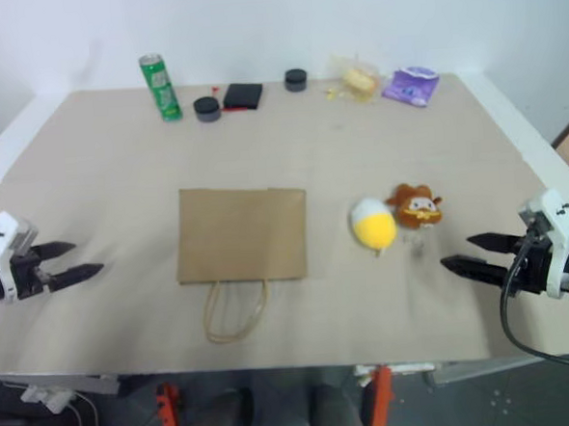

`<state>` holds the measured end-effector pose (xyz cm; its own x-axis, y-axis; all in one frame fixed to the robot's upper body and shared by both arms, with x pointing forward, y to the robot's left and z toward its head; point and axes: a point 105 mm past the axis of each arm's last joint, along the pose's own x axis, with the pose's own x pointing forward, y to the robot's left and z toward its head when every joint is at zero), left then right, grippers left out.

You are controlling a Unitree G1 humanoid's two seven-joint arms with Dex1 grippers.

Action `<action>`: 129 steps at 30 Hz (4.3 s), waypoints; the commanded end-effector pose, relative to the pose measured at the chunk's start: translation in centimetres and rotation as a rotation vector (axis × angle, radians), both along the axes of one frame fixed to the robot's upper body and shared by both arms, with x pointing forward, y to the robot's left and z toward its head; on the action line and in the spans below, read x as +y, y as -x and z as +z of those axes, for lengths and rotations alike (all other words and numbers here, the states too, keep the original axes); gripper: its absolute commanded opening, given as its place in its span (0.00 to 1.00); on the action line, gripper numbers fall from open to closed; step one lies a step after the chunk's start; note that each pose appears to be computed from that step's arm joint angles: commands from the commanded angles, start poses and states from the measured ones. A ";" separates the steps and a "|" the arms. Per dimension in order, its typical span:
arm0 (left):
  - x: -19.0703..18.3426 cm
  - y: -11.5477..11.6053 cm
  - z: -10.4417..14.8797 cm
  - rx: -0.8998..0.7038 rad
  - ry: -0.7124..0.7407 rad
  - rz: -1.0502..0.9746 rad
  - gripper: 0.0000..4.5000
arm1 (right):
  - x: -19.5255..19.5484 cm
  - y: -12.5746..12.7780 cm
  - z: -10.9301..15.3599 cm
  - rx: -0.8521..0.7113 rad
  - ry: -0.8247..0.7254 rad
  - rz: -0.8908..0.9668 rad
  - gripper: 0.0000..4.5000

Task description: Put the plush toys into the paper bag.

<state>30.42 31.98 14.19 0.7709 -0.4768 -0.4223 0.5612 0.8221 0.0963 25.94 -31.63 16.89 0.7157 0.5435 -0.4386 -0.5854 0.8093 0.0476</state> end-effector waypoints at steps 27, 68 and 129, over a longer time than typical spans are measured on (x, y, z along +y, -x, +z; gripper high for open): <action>0.2 -1.3 1.4 -0.016 0.008 0.021 1.00 | -1.4 1.1 1.0 -0.039 -0.027 -0.027 1.00; -17.2 2.7 0.6 -1.104 -0.447 -1.068 1.00 | 18.9 3.7 7.9 -0.421 -0.081 0.657 1.00; -23.4 0.1 8.1 -1.058 0.118 -0.631 0.00 | 25.9 -8.3 -8.8 -0.210 -0.242 -0.039 0.01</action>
